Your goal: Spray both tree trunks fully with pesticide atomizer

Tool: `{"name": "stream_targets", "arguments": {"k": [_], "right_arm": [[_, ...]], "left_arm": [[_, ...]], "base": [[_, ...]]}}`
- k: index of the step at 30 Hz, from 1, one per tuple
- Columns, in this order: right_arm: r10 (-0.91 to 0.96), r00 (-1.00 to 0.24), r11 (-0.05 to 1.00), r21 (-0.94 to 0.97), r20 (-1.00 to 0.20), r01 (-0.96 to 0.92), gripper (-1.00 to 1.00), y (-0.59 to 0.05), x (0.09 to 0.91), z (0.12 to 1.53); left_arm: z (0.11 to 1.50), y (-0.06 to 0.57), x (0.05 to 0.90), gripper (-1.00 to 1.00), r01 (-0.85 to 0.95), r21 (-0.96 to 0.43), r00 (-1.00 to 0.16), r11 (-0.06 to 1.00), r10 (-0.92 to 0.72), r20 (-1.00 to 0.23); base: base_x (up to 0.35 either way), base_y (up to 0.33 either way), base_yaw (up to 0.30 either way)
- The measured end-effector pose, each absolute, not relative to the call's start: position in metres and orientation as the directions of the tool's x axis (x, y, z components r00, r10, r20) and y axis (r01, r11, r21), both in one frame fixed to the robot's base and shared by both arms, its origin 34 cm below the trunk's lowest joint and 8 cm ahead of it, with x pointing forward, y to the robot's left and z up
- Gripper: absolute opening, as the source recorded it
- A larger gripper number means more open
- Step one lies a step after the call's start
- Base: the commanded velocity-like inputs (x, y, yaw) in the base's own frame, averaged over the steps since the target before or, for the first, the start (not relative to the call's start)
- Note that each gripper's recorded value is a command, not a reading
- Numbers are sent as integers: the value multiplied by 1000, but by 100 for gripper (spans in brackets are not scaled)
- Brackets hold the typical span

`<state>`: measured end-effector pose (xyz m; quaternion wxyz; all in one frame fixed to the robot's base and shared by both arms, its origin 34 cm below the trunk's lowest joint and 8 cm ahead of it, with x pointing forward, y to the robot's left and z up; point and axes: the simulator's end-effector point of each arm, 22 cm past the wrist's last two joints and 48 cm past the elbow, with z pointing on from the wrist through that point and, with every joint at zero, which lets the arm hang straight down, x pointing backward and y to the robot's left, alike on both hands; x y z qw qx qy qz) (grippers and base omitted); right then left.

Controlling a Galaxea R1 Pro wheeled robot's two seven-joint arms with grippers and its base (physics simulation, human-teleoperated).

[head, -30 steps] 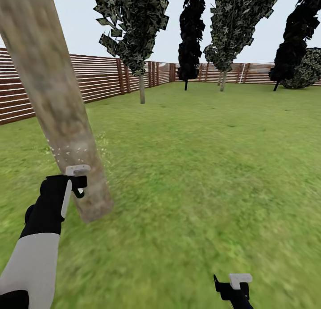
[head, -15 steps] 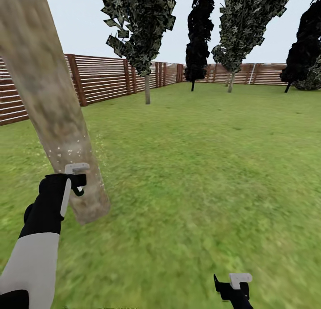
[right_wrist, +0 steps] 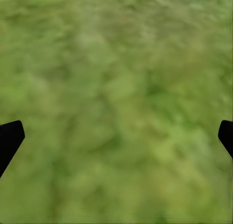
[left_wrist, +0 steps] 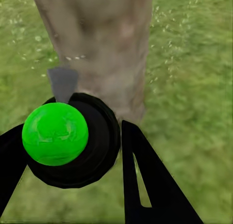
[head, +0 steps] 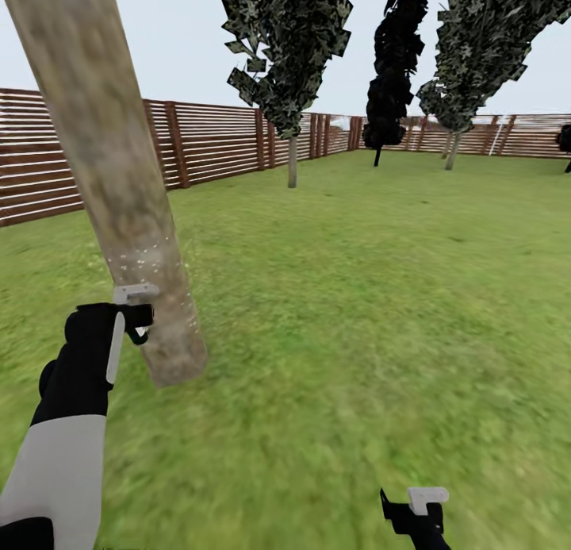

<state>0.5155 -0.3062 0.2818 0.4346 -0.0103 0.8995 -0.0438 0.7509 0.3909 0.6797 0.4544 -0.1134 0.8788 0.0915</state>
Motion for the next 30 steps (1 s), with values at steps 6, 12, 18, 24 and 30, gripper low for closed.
{"name": "stream_targets", "arguments": {"k": [6,12,18,24,30], "right_arm": [[-57,-620,996,-87,-783,19,100,-306,516,283],[-57,-620,996,-90,-783,22,100,-309,516,283],[-57,-620,996,-90,-783,22,100,-309,516,283],[-57,-620,996,-90,-783,22,100,-309,516,283],[-57,-620,996,-90,-783,22,100,-309,516,283]], "left_arm": [[680,392,750,-100,-296,64,-561,953,-120,-819],[676,391,748,-100,-296,71,-568,952,-116,-815],[666,378,747,-100,-287,58,-581,956,-126,-804],[664,386,744,-100,-321,82,-583,943,-129,-802],[597,355,728,-100,-282,70,-682,957,-149,-716]], "base": [[237,-40,197],[-68,-62,13],[-15,-38,0],[111,-220,176],[72,-255,94]]}}
